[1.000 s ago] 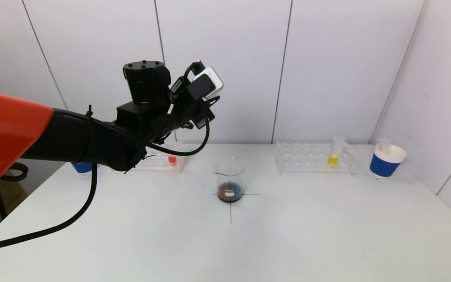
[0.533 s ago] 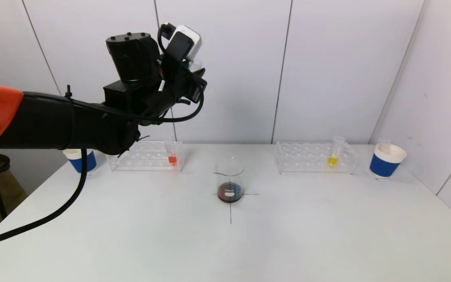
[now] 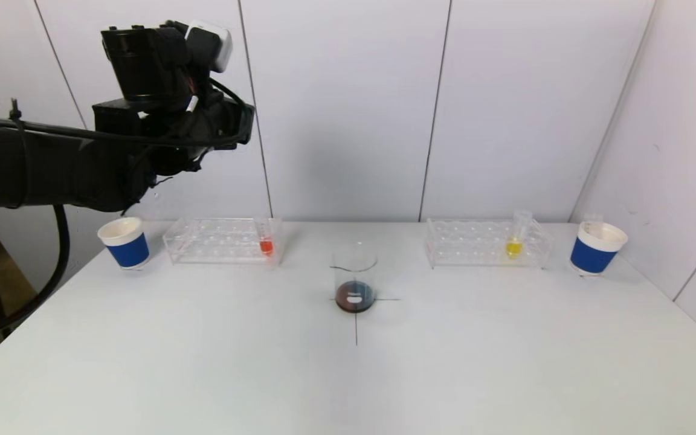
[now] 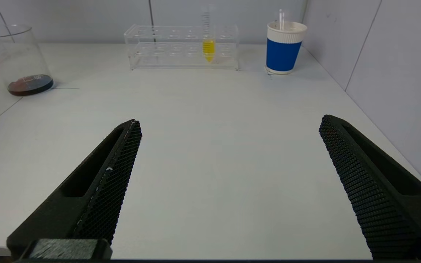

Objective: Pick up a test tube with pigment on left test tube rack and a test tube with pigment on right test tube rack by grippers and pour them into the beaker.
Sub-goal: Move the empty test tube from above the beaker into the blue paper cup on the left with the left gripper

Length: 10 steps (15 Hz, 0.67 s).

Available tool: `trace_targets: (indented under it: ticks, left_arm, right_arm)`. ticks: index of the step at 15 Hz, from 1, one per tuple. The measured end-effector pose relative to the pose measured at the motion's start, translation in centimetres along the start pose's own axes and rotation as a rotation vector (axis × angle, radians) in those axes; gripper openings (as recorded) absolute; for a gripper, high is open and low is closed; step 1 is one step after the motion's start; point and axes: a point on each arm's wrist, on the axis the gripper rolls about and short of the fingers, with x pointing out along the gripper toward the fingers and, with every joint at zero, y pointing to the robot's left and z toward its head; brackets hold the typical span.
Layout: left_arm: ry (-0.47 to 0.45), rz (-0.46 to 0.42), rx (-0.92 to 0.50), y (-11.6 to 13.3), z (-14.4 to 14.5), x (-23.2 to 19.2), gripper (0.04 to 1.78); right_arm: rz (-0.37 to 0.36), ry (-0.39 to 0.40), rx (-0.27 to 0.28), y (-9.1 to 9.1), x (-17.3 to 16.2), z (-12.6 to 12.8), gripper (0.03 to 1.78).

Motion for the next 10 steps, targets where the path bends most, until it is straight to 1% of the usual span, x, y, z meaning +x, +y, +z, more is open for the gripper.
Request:
trace_targets:
  ticks: [3,6,9,10]
  left_arm:
    - [0.019,0.138,-0.031,2.8,0.1,0.1,0.45]
    - [0.041,0.243,-0.062,5.8,-0.5,0.3,0.45]
    - [0.062,0.341,-0.103,9.2,-1.8,0.8,0.45]
    - [0.077,0.367,-0.119,10.2,-2.7,1.0,0.45]
  right_arm:
    - [0.000,0.000,0.000,0.0,0.0,0.0,1.77]
    - [0.000,0.000,0.000,0.0,0.0,0.0,1.77]
    - [0.000,0.000,0.000,0.0,0.0,0.0,1.77]
    - [0.000,0.000,0.000,0.0,0.0,0.0,1.77]
